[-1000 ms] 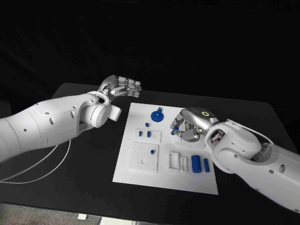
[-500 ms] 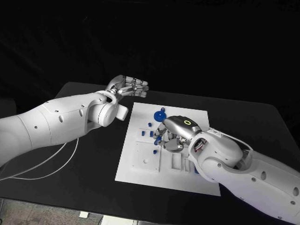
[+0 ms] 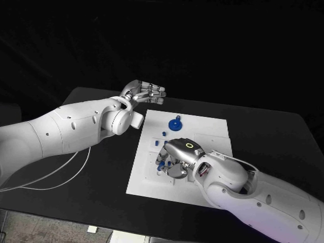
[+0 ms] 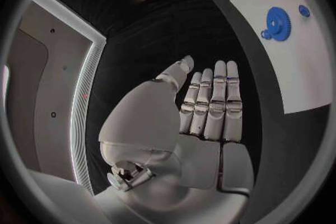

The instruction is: Assemble the parts on the task board

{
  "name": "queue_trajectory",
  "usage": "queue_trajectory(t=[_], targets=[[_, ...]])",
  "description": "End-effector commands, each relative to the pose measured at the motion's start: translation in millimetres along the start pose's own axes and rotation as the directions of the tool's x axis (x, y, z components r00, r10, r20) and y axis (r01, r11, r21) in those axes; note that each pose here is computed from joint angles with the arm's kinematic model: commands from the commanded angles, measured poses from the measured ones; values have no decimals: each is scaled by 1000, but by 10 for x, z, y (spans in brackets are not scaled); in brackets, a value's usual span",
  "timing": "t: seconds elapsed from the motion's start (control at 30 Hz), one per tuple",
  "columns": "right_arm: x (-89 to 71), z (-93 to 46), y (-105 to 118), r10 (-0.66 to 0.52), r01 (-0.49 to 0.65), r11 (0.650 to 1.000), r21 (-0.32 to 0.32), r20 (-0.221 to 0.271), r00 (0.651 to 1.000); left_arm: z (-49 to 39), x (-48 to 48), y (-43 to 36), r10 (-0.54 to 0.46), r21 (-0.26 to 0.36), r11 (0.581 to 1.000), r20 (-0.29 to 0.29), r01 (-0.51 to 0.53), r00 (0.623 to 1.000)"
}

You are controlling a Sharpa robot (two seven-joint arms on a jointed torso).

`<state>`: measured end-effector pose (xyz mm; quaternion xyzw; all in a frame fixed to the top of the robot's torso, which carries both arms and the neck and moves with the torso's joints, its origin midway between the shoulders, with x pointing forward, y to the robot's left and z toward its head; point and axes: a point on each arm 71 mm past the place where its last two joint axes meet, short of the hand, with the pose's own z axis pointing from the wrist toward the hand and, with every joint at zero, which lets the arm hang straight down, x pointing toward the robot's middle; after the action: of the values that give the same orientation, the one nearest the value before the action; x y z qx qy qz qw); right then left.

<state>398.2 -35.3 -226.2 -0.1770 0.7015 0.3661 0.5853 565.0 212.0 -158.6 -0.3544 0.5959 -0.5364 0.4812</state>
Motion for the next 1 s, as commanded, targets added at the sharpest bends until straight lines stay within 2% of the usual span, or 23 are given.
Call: queue_trajectory(t=[0.03, 0.57, 1.0], targets=[[37, 8, 21, -37, 37, 999, -24, -3, 999, 7, 24, -10, -14, 5, 1000, -15, 14, 1000], [125, -7, -27, -59, 59, 998, -12, -41, 997, 11, 33, 3, -15, 1, 1000, -19, 15, 1000], [153, 13, 7, -58, 57, 998, -19, -44, 997, 10, 31, 9, -15, -1, 1000, -20, 15, 1000]])
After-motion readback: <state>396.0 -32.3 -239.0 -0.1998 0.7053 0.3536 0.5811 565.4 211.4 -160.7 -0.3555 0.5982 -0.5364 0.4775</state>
